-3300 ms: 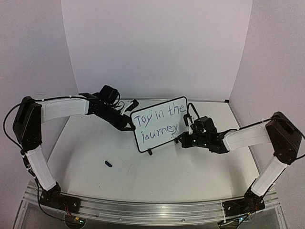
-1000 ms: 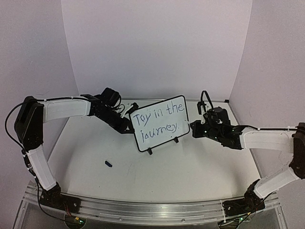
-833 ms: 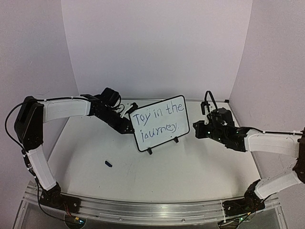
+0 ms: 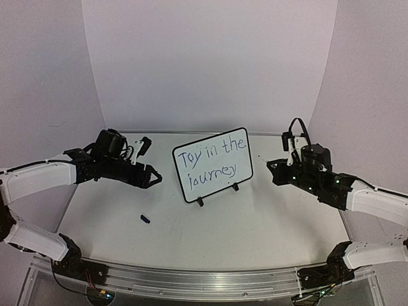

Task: Write a sentence on the whiteboard
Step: Pick up the pen cap from the center of the board.

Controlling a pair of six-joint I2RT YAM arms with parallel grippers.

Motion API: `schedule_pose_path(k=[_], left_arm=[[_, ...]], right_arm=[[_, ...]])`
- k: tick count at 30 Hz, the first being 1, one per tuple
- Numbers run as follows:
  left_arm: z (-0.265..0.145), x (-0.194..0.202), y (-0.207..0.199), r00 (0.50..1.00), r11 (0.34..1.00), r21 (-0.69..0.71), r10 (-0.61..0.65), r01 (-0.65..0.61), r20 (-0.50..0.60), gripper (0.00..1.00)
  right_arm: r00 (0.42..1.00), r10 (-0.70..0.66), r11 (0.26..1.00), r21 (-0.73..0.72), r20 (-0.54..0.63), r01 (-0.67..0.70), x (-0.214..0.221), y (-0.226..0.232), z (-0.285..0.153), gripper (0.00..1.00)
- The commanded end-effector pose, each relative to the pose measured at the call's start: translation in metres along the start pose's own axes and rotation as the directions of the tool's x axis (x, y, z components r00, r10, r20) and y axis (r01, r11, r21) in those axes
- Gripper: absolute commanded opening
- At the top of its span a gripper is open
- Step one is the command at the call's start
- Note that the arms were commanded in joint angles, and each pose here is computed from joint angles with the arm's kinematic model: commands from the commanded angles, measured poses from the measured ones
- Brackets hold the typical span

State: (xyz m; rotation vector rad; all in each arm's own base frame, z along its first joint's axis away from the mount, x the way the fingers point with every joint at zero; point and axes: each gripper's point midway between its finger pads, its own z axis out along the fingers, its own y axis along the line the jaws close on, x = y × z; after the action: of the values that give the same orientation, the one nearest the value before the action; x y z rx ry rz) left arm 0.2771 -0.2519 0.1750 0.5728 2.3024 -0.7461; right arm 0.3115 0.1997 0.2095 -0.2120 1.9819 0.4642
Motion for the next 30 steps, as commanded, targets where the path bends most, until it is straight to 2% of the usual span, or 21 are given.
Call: schedule_pose_path(k=[1, 9, 21, 30], left_arm=[[0.011, 0.012, 0.01, 0.986, 0.988, 0.002, -0.154, 0.154, 0.057, 0.68], [0.035, 0.048, 0.025, 0.966, 0.966, -0.008, -0.257, 0.257, -0.037, 0.7], [0.068, 0.077, 0.036, 0.939, 0.954, -0.03, -0.3, 0.299, -0.165, 0.71], [0.071, 0.1, 0.048, 0.918, 0.943, -0.099, -0.331, 0.316, -0.218, 0.71]], right_arm=[[0.998, 0.038, 0.993, -0.113, -0.046, -0.043, 0.007, 0.019, -0.003, 0.0], [0.987, 0.135, 0.977, -0.151, -0.089, -0.147, 0.015, 0.024, -0.015, 0.0], [0.982, 0.155, 0.976, -0.136, -0.112, -0.169, 0.024, 0.02, -0.017, 0.0], [0.978, 0.161, 0.977, -0.122, -0.131, -0.177, 0.034, 0.017, -0.016, 0.0]])
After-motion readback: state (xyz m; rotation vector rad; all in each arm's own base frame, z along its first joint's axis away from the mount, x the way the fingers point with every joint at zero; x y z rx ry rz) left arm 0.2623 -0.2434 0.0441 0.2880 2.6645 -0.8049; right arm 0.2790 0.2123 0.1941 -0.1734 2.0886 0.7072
